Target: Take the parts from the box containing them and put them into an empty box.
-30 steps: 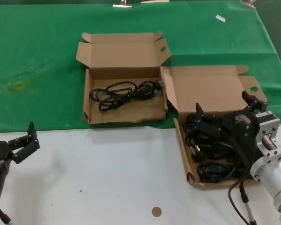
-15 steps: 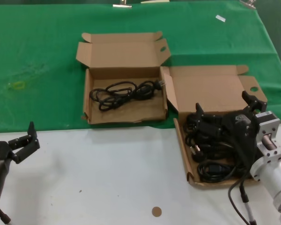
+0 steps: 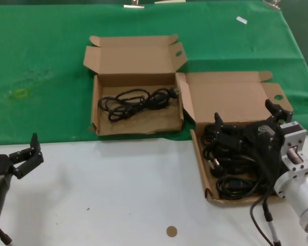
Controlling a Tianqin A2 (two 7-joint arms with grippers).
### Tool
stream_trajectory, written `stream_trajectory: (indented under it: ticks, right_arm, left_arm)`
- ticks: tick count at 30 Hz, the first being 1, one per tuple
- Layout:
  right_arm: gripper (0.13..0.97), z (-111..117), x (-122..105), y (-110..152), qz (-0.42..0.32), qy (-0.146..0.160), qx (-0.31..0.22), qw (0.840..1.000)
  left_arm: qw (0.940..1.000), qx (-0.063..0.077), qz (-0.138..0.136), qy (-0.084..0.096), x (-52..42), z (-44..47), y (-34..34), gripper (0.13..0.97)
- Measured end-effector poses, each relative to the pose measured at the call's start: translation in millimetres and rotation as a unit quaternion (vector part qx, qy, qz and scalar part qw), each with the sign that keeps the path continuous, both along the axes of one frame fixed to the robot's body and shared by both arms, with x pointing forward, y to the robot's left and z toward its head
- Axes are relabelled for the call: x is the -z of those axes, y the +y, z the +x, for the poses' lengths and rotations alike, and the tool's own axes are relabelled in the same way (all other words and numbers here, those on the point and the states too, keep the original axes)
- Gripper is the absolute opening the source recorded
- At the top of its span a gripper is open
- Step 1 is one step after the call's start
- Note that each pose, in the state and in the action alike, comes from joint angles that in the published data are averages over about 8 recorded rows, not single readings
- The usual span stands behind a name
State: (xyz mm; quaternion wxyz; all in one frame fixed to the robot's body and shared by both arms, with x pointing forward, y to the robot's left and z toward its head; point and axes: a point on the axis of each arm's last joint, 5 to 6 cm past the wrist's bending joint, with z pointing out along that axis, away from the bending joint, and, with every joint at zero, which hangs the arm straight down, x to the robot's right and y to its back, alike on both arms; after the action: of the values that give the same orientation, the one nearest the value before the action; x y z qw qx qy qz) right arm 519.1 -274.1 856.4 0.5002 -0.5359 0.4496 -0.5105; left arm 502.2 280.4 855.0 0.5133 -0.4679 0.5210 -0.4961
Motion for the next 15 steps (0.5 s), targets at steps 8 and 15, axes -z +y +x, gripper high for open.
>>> stream_trajectory:
  ticks: [8,15]
  right_arm:
    - [0.966,0.0,0.0,0.0,0.0,0.0,0.0,1.0]
    - [0.966,0.0,0.0,0.0,0.0,0.0,0.0,1.0]
  left_arm:
    - [1.0,0.0,0.0,0.0,0.0,0.0,0.0,0.966]
    - [1.0,0.0,0.0,0.0,0.0,0.0,0.0,0.966]
